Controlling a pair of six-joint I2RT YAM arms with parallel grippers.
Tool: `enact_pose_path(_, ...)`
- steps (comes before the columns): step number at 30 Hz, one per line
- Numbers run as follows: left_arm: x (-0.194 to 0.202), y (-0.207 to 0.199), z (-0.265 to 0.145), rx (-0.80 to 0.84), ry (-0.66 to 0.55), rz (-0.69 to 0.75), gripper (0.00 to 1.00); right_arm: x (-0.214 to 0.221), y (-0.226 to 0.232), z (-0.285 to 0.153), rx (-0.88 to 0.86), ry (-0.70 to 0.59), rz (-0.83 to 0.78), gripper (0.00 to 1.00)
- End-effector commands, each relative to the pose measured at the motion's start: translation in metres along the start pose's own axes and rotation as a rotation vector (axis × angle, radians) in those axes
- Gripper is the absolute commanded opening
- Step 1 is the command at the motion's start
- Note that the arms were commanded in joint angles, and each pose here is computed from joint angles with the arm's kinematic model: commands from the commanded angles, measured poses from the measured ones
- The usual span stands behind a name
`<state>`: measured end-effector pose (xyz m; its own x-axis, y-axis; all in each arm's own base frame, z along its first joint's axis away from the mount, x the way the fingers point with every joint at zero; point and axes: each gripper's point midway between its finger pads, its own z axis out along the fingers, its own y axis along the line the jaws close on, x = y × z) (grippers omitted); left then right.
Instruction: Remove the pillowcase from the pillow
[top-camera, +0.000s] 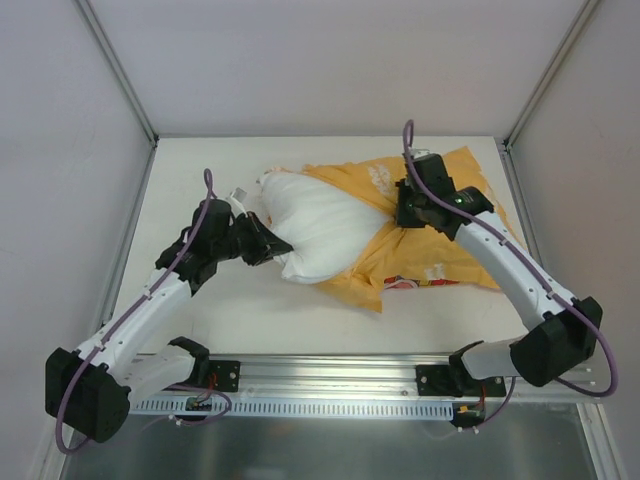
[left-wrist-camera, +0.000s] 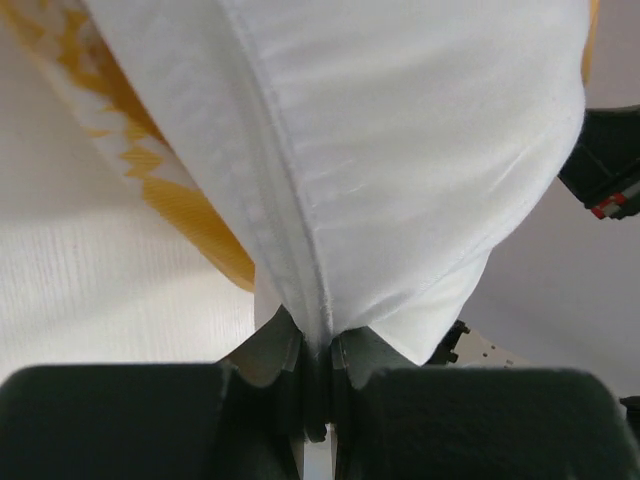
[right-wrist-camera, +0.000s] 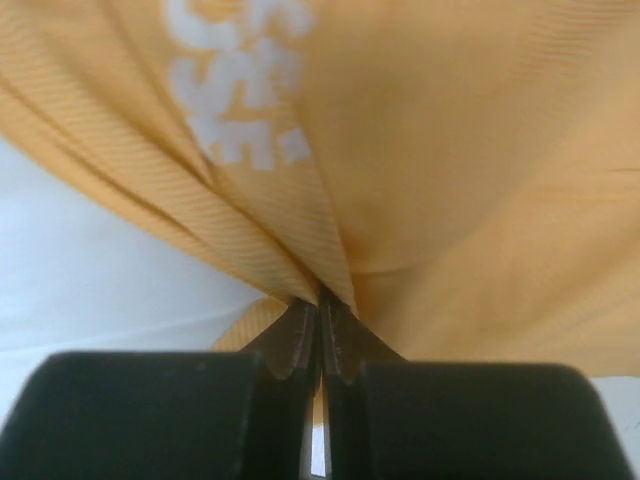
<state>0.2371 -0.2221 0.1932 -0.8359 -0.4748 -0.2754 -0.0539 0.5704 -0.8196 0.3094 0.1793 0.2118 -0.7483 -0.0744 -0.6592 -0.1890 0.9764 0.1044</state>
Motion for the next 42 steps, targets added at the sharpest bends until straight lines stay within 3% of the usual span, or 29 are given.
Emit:
enact_pose_path(1,-0.034,-0.024,-0.037,0.072,-0.1,0.044,0.0,0.012,-0.074,-0.013,0.175,-0.011,0.117,0.01)
enact_pose_path(6,-0.065,-0.045,-0.068,0.115,-0.194,0.068,0.0,0.022,-0.113,-0.038,0.26,-0.086,0.25,0.01)
enact_pose_path(12,-0.079,-0.07,-0.101,0.172,-0.262,0.09,0.0,0.008,-0.11,-0.082,0.206,-0.256,0.326,0.01)
enact_pose_path(18,-0.041,-0.007,-0.08,0.094,-0.206,-0.011,0.01,0.06,-0.08,-0.043,0.077,-0.119,0.269,0.01)
enact_pose_path(19,-0.032,0.006,-0.074,0.076,-0.175,-0.02,0.09,0.08,-0.077,-0.029,0.082,-0.061,0.246,0.01)
enact_pose_path(21,-0.022,0.012,-0.072,0.084,-0.142,-0.014,0.42,0.1,-0.071,-0.018,0.068,-0.003,0.235,0.01)
enact_pose_path(22,-0.017,0.013,-0.072,0.091,-0.124,0.0,0.83,0.114,-0.069,-0.011,0.063,0.028,0.229,0.01)
enact_pose_path(23,-0.016,0.013,-0.073,0.096,-0.124,0.008,0.94,0.119,-0.068,-0.009,0.06,0.035,0.227,0.01)
enact_pose_path(24,-0.017,0.011,-0.075,0.101,-0.136,0.02,0.99,0.123,-0.067,-0.007,0.056,0.039,0.222,0.01)
enact_pose_path(28,-0.037,0.003,-0.078,0.064,-0.192,0.058,0.99,0.132,-0.068,-0.009,0.05,0.043,0.206,0.01)
enact_pose_path(33,-0.067,0.017,-0.054,-0.054,-0.197,0.004,0.99,0.122,-0.059,-0.02,-0.01,-0.006,0.199,0.01)
enact_pose_path(38,-0.086,0.038,-0.013,-0.168,-0.134,-0.001,0.99,0.121,-0.053,-0.024,-0.026,-0.002,0.179,0.01)
enact_pose_path(42,-0.085,0.031,0.022,-0.158,-0.031,0.027,0.99,0.116,-0.042,-0.031,-0.05,-0.01,0.145,0.01)
